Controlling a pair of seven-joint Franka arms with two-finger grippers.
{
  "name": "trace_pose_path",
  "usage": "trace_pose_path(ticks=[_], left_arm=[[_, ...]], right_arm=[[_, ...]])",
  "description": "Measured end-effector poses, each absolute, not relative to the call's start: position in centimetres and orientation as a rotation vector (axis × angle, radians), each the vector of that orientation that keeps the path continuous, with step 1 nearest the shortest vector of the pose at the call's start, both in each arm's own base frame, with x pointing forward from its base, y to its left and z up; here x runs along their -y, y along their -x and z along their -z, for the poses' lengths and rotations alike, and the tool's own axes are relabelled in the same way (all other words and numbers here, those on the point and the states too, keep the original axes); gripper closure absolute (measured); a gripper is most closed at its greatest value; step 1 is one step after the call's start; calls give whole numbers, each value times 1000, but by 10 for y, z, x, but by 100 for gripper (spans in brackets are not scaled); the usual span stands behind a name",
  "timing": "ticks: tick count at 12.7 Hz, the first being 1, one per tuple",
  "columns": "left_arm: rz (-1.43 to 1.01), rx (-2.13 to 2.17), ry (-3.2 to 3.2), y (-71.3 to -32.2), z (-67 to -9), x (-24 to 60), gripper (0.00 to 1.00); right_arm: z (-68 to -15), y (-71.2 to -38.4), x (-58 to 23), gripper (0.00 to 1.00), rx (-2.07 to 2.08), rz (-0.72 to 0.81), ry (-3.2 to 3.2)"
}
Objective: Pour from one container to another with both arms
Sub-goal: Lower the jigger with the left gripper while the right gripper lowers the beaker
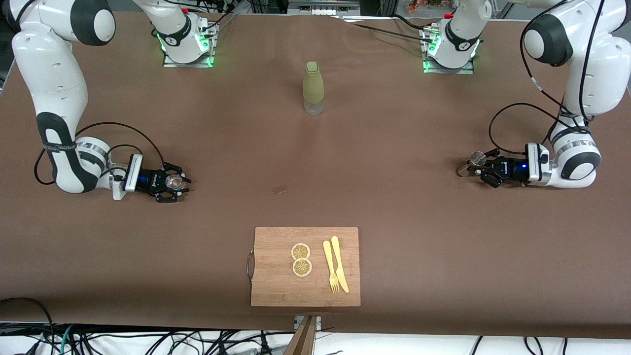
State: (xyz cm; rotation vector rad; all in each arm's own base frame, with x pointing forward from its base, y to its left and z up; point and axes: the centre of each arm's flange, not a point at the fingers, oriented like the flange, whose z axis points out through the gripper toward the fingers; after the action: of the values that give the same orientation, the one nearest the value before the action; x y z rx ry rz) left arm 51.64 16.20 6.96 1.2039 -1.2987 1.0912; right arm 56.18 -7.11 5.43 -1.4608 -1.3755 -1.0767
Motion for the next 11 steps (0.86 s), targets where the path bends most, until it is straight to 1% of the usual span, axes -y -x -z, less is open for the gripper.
trace_pose_path(ticks=[2,4,5,8,9,10,11], left_arm=[[-1095,1290,-1209,-512,-64,-165,79],[-1093,1279,-1212,-508,-56,-166,79],[-1091,1275,-1212,-506,-52,-166,79],[-1091,1266,-1199,-504,-48,-166,78],[-1070,1272,-1199,-502,-46,-168,72],[-1045,1277,-1205,-498,-44,-171,59],[-1012,1285,-1219,-496,-45,-179,48]], right_arm=[[-54,-561,74,32,1376,1077,1466],[-54,-560,85,7,1378,1075,1485],[-55,-559,91,0,1384,1069,1493],[-64,-558,117,0,1448,1027,1520],[-70,-559,129,0,1475,1004,1550],[-79,-559,141,0,1497,971,1588],[-91,-561,152,0,1514,929,1630]])
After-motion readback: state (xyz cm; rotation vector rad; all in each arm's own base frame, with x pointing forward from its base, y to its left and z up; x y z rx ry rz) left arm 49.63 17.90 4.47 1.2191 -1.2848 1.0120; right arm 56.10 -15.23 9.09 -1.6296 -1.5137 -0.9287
